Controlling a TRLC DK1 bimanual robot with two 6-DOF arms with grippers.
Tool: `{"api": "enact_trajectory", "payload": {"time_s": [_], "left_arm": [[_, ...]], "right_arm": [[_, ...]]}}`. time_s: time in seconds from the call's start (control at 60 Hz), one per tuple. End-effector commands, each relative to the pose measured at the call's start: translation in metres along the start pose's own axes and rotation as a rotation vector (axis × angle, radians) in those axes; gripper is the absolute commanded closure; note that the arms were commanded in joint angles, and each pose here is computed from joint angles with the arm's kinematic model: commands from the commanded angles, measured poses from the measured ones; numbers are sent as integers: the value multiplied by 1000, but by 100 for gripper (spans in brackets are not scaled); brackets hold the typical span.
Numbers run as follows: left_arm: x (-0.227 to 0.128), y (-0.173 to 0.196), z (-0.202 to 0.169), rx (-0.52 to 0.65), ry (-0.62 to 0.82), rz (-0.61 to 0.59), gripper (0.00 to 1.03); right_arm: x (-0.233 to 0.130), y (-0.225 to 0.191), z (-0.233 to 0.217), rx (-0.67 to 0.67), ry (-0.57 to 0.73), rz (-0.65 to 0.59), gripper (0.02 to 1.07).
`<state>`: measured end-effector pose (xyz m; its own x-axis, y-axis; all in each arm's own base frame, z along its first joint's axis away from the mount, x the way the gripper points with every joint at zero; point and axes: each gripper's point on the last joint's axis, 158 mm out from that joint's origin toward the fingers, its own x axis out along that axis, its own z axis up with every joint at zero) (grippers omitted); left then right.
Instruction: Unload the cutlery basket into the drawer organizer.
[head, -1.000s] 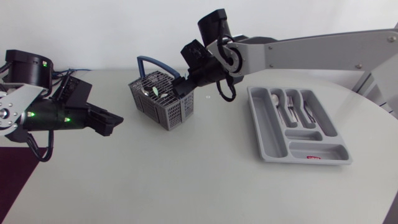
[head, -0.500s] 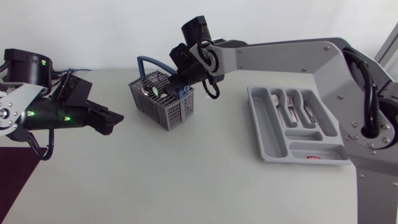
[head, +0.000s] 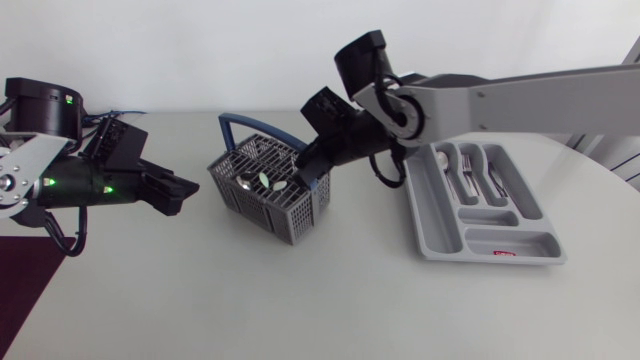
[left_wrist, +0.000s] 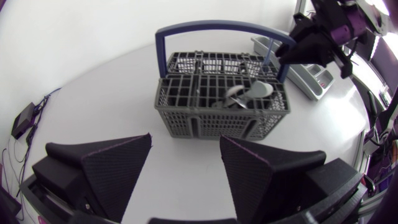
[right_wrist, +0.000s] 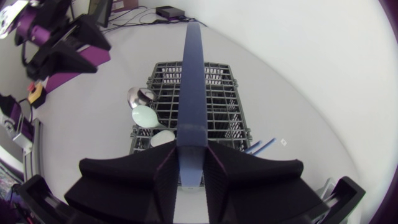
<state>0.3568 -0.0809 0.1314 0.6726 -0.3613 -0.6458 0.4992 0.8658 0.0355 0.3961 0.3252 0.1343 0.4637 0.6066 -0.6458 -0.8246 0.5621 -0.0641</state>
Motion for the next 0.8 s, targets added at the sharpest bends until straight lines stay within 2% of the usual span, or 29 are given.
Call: {"api": "enact_trajectory", "payload": {"time_s": [0.0,0.117,0.267,0.283,0.333,0.35,0.367,0.383,0.433,0.517,0.617,0.783], "left_arm": [[3,-8,-9,18,14,-25,9],[3,-11,-11,31,15,-31,9],[6,-20,-14,47,26,-50,9],[7,-22,-15,50,27,-55,9],[8,-28,-15,59,31,-68,9],[9,-30,-17,61,35,-73,9],[9,-30,-16,62,35,-74,9],[11,-34,-18,68,38,-82,9],[14,-34,-19,74,44,-85,9],[24,-30,-27,83,70,-86,9],[34,-21,-32,95,81,-73,9],[50,-13,-38,103,95,-68,10]], "right_arm": [[-31,18,-16,-54,-8,38,91],[-67,38,-57,-82,18,71,91],[-83,39,-86,-88,35,62,88],[-84,38,-87,-86,34,58,84],[-89,36,-85,-80,18,47,51],[-92,36,-82,-81,8,43,37],[-92,36,-83,-79,10,44,34],[-99,37,-78,-82,-9,37,15],[-111,40,-71,-77,-44,27,8],[-136,47,-63,-75,-89,15,8],[-156,55,-74,-61,-83,12,8],[-154,42,-116,-21,-13,-27,10]]}}
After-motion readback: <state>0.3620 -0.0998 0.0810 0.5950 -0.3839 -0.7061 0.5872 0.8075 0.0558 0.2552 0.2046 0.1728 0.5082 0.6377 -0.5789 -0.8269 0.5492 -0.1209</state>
